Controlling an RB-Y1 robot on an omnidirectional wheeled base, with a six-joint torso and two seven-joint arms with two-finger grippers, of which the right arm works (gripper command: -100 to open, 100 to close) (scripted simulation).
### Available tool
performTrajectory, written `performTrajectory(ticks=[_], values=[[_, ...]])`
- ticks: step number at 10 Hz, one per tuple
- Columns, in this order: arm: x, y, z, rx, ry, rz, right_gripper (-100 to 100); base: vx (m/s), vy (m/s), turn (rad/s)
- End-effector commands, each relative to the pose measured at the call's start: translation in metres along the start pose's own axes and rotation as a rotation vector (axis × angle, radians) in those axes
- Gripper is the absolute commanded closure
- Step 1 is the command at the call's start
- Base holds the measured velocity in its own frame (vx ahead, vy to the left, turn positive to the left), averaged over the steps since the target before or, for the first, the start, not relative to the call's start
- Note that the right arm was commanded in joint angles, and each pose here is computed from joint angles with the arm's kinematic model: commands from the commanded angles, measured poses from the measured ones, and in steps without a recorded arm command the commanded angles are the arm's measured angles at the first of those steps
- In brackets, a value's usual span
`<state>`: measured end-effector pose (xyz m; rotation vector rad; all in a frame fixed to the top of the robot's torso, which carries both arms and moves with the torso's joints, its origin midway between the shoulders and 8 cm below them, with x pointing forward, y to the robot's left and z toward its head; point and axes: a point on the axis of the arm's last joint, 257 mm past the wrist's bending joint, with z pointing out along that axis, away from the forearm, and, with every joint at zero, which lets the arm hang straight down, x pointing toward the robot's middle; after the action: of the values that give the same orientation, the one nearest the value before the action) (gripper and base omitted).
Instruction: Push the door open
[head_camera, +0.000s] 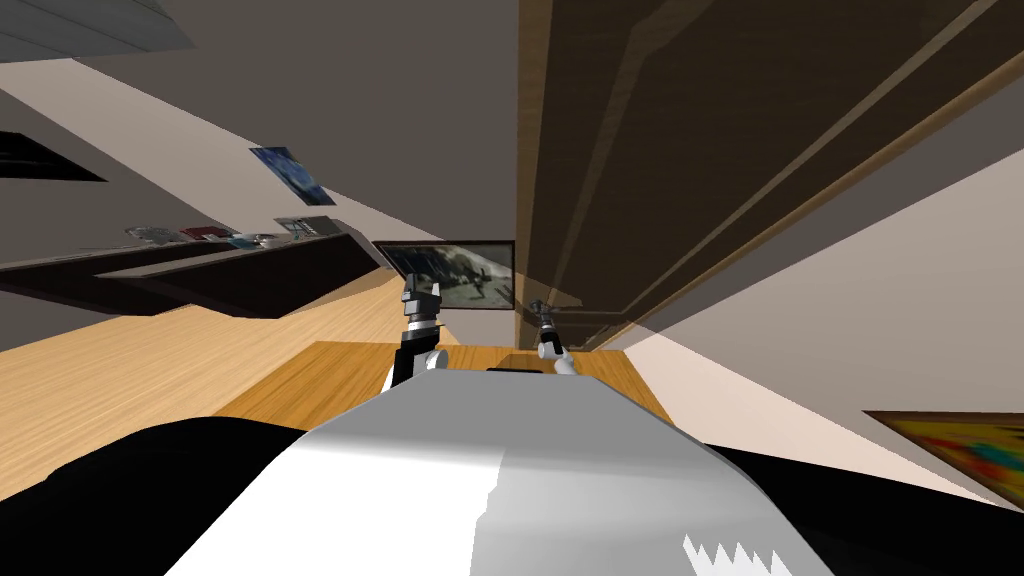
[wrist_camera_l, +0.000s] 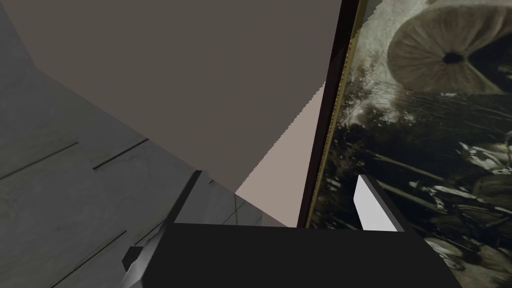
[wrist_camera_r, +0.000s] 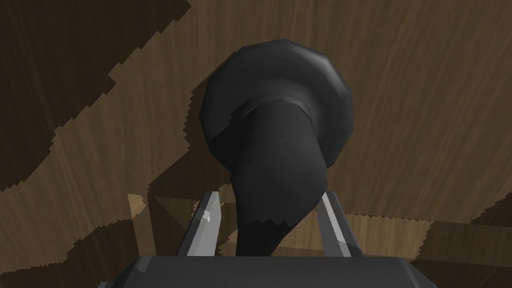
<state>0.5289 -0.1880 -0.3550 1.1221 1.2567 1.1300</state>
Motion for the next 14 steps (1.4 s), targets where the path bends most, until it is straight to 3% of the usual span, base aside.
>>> performTrajectory(ticks=[1,5,11,14], values=[[0.0,0.0,-0.0003,0.001,0.0,0.0,100,-0.026,-0.005,-0.01],[0.0,0.0,-0.0003,0.001,0.0,0.0,100,-0.008,-0.003,0.004],[0.012,0.0,0.0059,-0.011,0.071,-0.024,100,-0.169,-0.14,0.074],[0.028,0.003,0.0104,-0.022,0.132,-0.031,100,-0.202,-0.152,0.09]])
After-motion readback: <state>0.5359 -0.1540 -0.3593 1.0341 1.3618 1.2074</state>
